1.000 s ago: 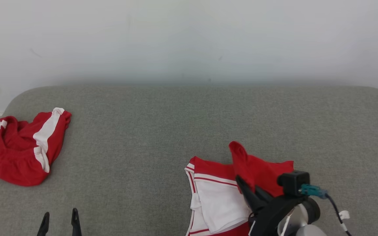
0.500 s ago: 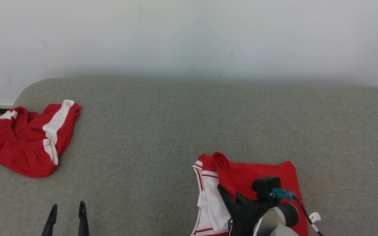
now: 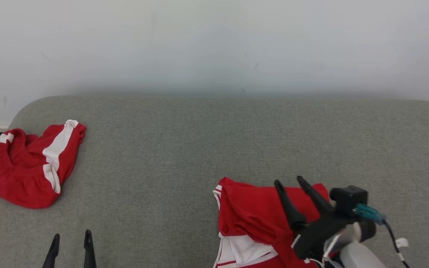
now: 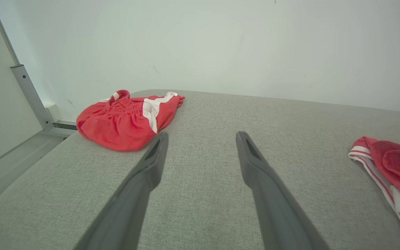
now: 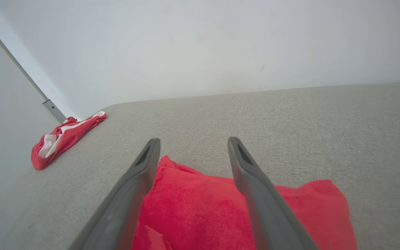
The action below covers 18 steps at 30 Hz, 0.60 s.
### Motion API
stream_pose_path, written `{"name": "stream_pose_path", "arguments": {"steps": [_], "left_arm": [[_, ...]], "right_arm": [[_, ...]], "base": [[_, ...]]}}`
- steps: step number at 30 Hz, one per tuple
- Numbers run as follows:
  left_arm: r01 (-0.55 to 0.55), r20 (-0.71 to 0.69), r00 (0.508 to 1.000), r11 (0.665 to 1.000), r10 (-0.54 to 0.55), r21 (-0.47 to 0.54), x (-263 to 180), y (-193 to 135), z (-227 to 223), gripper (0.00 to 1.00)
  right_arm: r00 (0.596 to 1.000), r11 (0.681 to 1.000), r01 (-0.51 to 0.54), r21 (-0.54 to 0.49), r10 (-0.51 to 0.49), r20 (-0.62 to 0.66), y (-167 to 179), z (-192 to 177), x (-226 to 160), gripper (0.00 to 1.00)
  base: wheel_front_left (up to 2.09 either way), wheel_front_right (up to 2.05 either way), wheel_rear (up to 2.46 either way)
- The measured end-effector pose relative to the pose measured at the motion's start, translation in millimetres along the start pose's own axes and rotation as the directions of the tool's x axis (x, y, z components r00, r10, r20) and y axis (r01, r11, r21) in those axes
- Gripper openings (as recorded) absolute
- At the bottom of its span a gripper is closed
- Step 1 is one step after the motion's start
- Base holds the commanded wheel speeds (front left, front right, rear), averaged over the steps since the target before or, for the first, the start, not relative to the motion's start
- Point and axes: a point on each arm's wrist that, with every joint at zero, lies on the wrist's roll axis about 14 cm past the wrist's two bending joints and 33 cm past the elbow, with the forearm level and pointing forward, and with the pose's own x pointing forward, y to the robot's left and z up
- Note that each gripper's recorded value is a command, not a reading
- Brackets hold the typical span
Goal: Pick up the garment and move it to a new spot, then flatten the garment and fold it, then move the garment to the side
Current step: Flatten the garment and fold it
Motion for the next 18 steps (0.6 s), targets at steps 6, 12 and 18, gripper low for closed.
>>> {"name": "stream_pose_path", "arguments": {"steps": [6, 12, 18], "left_arm": [[0.007, 0.006, 1.0, 1.0, -0.007, 0.002, 1.5, -1.5, 2.0, 1.0], [0.019, 0.007, 1.0, 1.0, -0.019, 0.008, 2.5, -3.7, 2.1, 1.0], [0.024, 0.006, 1.0, 1.0, -0.024, 0.01, 3.0, -5.1, 2.1, 1.0]], "right_arm": [[0.994, 0.995, 0.095, -0.015, -0.094, 0.056, -39.6, 13.7, -29.5, 1.0], [0.981, 0.985, 0.172, 0.016, -0.173, 0.091, -60.6, 14.8, -57.4, 1.0], [0.981, 0.984, 0.171, 0.042, -0.174, 0.088, -49.9, 3.4, -72.0, 1.0]], "base": [[0.0, 0.0, 0.0], [0.0, 0.0, 0.0], [0.0, 0.0, 0.0]]}}
